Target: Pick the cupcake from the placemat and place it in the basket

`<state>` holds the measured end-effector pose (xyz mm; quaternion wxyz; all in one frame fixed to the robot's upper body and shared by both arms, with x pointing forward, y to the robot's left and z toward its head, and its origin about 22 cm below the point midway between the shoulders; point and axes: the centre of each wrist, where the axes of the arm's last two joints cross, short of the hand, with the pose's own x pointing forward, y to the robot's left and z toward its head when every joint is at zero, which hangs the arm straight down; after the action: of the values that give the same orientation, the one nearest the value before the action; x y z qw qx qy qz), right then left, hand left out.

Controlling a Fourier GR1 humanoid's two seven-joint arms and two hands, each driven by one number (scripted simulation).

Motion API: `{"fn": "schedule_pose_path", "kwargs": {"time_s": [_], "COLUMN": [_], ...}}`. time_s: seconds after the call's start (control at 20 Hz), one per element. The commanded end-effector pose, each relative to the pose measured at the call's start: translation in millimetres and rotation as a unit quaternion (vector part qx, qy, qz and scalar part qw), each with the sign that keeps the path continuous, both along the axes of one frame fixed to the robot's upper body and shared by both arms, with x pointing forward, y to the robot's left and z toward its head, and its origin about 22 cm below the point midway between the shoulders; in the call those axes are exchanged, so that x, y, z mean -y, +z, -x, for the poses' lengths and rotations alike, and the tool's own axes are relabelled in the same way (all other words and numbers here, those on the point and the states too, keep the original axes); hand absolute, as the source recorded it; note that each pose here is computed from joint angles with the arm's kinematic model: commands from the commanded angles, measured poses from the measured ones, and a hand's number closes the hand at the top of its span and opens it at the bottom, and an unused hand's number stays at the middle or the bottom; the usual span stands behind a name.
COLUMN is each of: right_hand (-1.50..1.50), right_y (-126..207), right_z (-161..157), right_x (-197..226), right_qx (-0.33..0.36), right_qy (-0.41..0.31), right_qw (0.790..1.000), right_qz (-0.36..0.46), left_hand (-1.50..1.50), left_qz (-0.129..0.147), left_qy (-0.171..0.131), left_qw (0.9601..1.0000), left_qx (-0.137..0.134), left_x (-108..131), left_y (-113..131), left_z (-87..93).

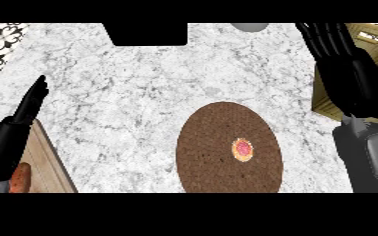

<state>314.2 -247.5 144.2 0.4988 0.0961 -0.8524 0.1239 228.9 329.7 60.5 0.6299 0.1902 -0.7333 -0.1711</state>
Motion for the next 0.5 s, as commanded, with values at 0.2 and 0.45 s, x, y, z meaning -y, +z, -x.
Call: {"fn": "schedule_pose_path", "kwargs": {"time_s": [0.2,0.45], "right_hand": [1.5,-1.5], "right_y": [-52.0,-85.1], "right_z": [-9.6,51.7], "right_x": [14.3,-85.9], "right_qx": [-0.103,-0.015], "right_qy": [0.113,0.292], "right_qw": [0.986,0.955], "right_qz": [0.067,0.048], "left_hand": [0.0,0.0], "left_qz": [0.07,0.106], "left_qy": [-0.086,-0.111], "left_qw": [0.9937,0.9878], "left_qx": [0.014,-0.027], "left_x": [46.2,60.5], "left_y": [-3.8,-22.0], "left_z": [-30.7,-26.5]}}
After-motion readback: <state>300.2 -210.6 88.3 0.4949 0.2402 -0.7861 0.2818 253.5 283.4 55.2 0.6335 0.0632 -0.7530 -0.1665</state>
